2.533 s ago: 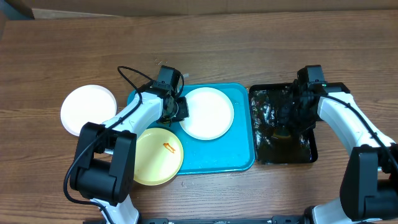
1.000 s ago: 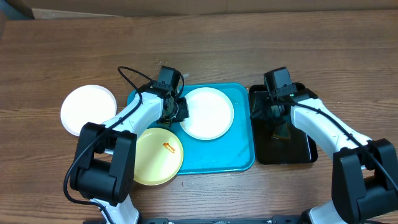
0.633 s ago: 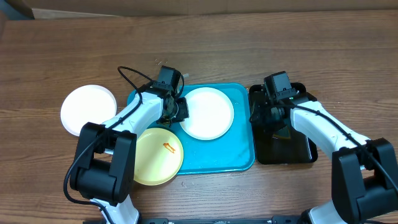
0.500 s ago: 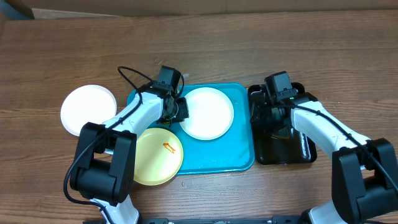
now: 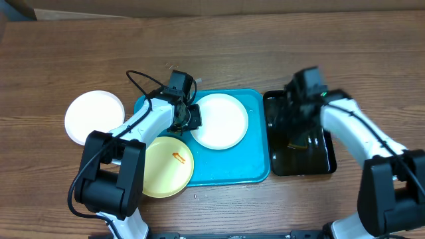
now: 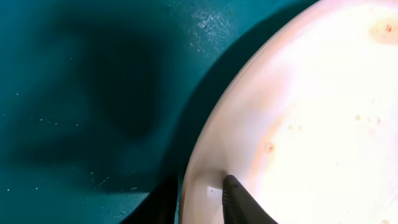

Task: Clean dirty plates on tray and stack at the side
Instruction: 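Release the sponge and raise the right gripper to the right, then lift the white plate with the left gripper and swing it leftward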

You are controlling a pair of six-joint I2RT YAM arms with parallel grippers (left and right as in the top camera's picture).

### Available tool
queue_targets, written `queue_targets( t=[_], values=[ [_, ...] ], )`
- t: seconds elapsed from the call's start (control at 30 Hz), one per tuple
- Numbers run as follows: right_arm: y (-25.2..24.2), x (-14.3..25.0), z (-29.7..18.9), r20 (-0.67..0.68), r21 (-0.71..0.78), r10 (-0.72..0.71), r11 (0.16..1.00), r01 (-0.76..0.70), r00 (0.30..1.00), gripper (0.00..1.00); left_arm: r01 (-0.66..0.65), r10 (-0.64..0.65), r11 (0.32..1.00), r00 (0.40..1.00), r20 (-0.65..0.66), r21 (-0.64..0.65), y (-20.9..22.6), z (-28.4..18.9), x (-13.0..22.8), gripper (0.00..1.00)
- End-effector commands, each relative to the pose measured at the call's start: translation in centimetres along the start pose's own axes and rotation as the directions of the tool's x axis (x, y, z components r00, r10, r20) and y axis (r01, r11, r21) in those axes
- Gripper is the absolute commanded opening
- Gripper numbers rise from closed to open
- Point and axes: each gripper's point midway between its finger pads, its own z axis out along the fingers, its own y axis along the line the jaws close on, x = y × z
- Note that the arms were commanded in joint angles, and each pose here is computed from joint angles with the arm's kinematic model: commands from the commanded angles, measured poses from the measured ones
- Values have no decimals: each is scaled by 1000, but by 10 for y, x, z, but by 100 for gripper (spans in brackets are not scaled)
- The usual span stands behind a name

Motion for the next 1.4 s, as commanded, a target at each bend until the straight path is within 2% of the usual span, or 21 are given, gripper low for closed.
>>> queue_targets(
  t=[0.0, 0.17, 0.3, 0.33, 0.4, 0.47, 0.5, 0.73, 1.03, 1.2, 1.37],
  values=[
    [-9, -50, -44, 134, 14, 16, 1000, -18, 991, 19, -28, 28, 999, 999, -27, -16, 1, 6, 7, 28],
    [-61, -83, -81, 238, 62, 138, 986, -157, 961, 28, -26, 25, 999, 999, -45, -24, 4, 8, 12, 20],
    [-116, -93, -103, 302, 74, 261, 952, -296, 917, 34, -24, 22, 999, 998, -62, -31, 6, 14, 15, 18],
    [-129, -93, -108, 314, 74, 289, 942, -327, 904, 36, -24, 22, 999, 998, -63, -31, 6, 14, 15, 14],
    [-155, -93, -119, 338, 77, 342, 918, -388, 877, 49, -36, 35, 999, 998, -54, -26, 5, 11, 12, 5],
    [-177, -89, -127, 355, 77, 389, 894, -441, 850, 94, -64, 63, 998, 997, -43, -22, 3, 4, 5, 4],
    [-186, -88, -131, 362, 76, 409, 883, -464, 838, 100, -78, 78, 997, 996, -35, -21, 2, 0, 0, 4],
    [-223, -82, -148, 403, 67, 479, 835, -547, 780, 100, -84, 84, 996, 996, 32, -8, -4, -44, -41, 4],
    [-227, -81, -150, 408, 66, 486, 829, -555, 773, 100, -113, 112, 994, 988, 106, 3, -19, -118, -83, 4],
    [-227, -81, -150, 407, 65, 486, 829, -556, 773, 100, -170, 164, 985, 970, 180, 21, -53, -155, -95, 4],
    [-227, -81, -150, 408, 66, 486, 829, -556, 773, 100, -246, 264, 964, 921, 285, -97, -92, -171, -97, 4]
  ],
)
